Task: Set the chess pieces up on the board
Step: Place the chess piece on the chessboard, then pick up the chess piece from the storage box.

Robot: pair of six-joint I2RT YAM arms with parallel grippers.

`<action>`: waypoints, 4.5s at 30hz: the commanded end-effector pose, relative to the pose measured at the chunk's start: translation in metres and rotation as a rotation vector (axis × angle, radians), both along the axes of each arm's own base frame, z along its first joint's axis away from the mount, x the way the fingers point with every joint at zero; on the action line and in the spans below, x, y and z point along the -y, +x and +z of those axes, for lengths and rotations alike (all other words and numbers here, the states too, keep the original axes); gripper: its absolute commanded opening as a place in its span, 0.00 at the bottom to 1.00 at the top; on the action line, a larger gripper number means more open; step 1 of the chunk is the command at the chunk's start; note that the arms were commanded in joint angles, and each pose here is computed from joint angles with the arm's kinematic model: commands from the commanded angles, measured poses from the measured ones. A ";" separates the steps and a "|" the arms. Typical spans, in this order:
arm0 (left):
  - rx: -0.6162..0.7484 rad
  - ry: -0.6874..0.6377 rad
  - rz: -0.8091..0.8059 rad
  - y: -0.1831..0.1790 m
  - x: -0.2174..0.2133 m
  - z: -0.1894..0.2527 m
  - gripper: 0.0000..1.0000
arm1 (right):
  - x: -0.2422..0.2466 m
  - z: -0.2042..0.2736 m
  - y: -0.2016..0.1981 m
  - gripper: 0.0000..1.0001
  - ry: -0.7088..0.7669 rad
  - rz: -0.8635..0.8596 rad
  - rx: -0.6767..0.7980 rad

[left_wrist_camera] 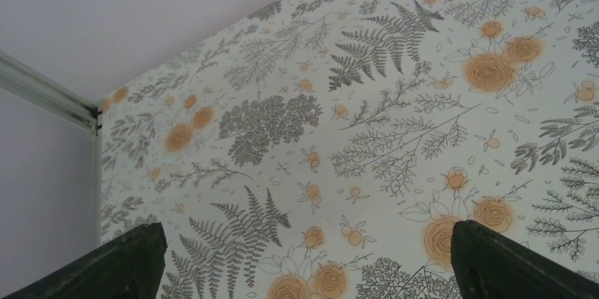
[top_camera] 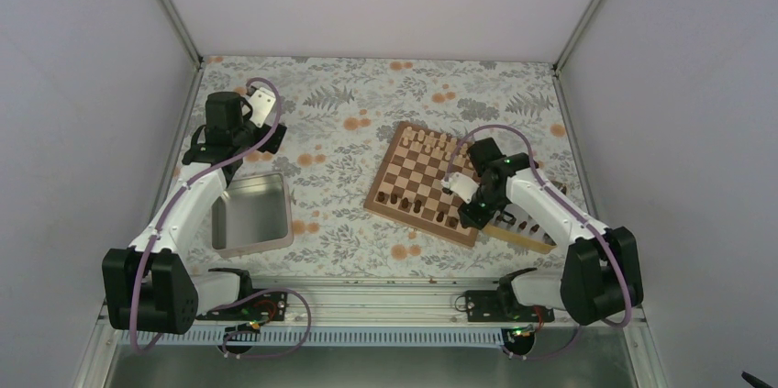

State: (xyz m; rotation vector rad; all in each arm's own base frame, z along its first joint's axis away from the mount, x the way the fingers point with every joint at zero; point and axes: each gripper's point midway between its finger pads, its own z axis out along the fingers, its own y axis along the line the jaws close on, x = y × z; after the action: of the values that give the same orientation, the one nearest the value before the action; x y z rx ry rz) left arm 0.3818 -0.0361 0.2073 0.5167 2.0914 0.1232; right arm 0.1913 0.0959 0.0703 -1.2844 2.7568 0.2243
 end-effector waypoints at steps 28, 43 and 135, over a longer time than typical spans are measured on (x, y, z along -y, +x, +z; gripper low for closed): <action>0.008 0.015 0.032 0.000 -0.007 0.007 1.00 | 0.201 0.076 0.042 0.32 -0.173 -0.617 0.291; -0.064 -0.005 0.020 0.009 -0.001 -0.008 1.00 | 0.224 0.050 0.066 0.32 -0.216 -0.714 0.311; -0.089 0.072 0.060 0.006 -0.015 -0.040 1.00 | 0.253 -0.024 0.069 0.18 -0.371 -0.704 0.201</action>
State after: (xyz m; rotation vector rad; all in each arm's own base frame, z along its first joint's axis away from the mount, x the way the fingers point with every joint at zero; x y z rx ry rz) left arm 0.3885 -0.0193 0.1602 0.5002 2.2274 0.2205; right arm 0.2642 -0.1545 0.0545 -0.2676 2.8988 -0.4353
